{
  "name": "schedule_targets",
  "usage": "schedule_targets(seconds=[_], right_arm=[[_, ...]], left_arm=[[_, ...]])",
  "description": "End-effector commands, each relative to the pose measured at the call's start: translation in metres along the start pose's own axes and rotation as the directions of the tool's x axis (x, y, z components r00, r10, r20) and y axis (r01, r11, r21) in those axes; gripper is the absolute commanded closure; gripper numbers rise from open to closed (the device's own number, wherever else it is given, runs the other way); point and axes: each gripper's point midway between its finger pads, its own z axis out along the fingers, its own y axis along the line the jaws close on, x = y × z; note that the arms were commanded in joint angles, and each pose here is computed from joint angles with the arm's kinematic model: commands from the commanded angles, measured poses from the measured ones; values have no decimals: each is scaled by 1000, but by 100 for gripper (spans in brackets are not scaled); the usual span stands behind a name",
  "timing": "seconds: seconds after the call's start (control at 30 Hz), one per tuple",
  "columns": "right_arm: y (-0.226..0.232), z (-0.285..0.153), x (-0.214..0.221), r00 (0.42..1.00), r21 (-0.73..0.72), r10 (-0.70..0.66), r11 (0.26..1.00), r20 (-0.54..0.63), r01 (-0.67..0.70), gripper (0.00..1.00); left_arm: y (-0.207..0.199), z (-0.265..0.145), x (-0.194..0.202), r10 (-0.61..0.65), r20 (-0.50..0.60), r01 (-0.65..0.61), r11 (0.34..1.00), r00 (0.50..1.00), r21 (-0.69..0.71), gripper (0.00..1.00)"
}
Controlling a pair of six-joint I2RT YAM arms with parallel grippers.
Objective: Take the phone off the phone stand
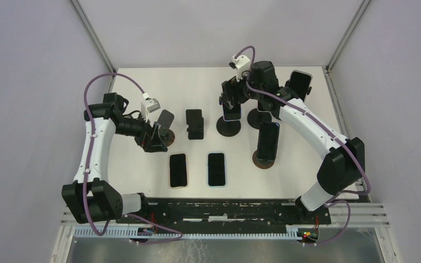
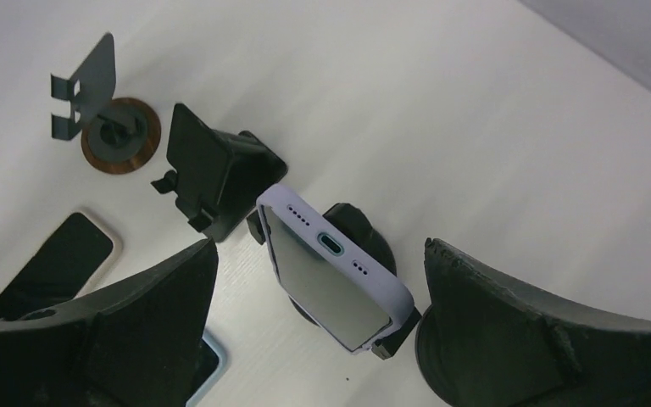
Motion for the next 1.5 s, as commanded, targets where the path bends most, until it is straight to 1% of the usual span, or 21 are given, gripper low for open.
schedule_targets(seconds=[0.0, 0.13, 0.2, 0.3, 0.37, 0.4, 0.43, 0.5, 0.57, 0.73, 0.9, 1.0, 1.17, 1.27, 1.4, 1.47], right_arm=[[3, 8, 20, 998, -65, -40, 997, -51, 37, 5], [-4, 17, 26, 997, -76, -46, 996, -56, 41, 12], [-5, 23, 30, 997, -91, -42, 995, -61, 36, 18], [-4, 30, 35, 997, -116, -33, 993, -70, 25, 38], [-4, 33, 37, 997, -123, -25, 992, -73, 16, 57], [-4, 34, 36, 997, -123, -24, 992, -71, 15, 70], [-3, 34, 35, 998, -124, -23, 992, -65, 15, 81], [-3, 32, 27, 999, -122, -22, 992, -41, 17, 94], [-1, 29, 17, 1000, -131, -19, 991, -14, 17, 100], [6, 13, -29, 997, -154, -6, 988, 81, 18, 100], [20, -24, -77, 984, -194, 50, 981, 173, -15, 100], [33, -52, -98, 975, -231, 86, 972, 207, -36, 100], [56, -95, -118, 958, -305, 151, 950, 244, -72, 100], [80, -117, -128, 934, -421, 225, 902, 277, -93, 100], [111, -143, -136, 885, -596, 365, 792, 289, -132, 100], [123, -150, -138, 870, -648, 408, 748, 276, -145, 100]], left_arm=[[-9, -3, -7, 61, 26, -62, 998, 998, 18, 3], [-10, 1, -3, 61, 13, -62, 998, 998, 34, 3], [-10, 3, -3, 61, 10, -62, 997, 998, 41, 3], [-10, 6, -6, 63, 10, -63, 997, 998, 51, 4], [-9, 9, -9, 65, 9, -65, 996, 998, 55, 4], [-8, 11, -10, 65, 9, -66, 996, 998, 53, 4], [-8, 13, -11, 67, 7, -67, 996, 998, 56, 4], [-6, 18, -14, 73, 8, -73, 996, 997, 56, 4], [-5, 21, -18, 77, 11, -77, 996, 997, 54, 4], [-12, 31, -35, 103, 20, -104, 992, 994, 76, 4], [-19, 35, -59, 160, 58, -164, 984, 985, 76, 1], [-24, 34, -74, 193, 82, -200, 976, 978, 81, 0], [-37, 26, -98, 265, 141, -279, 956, 954, 90, 0], [-46, 20, -106, 310, 186, -330, 940, 932, 88, 0], [-57, 17, -112, 353, 238, -379, 922, 905, 74, 0], [-62, 18, -112, 362, 245, -390, 918, 899, 75, 0]])
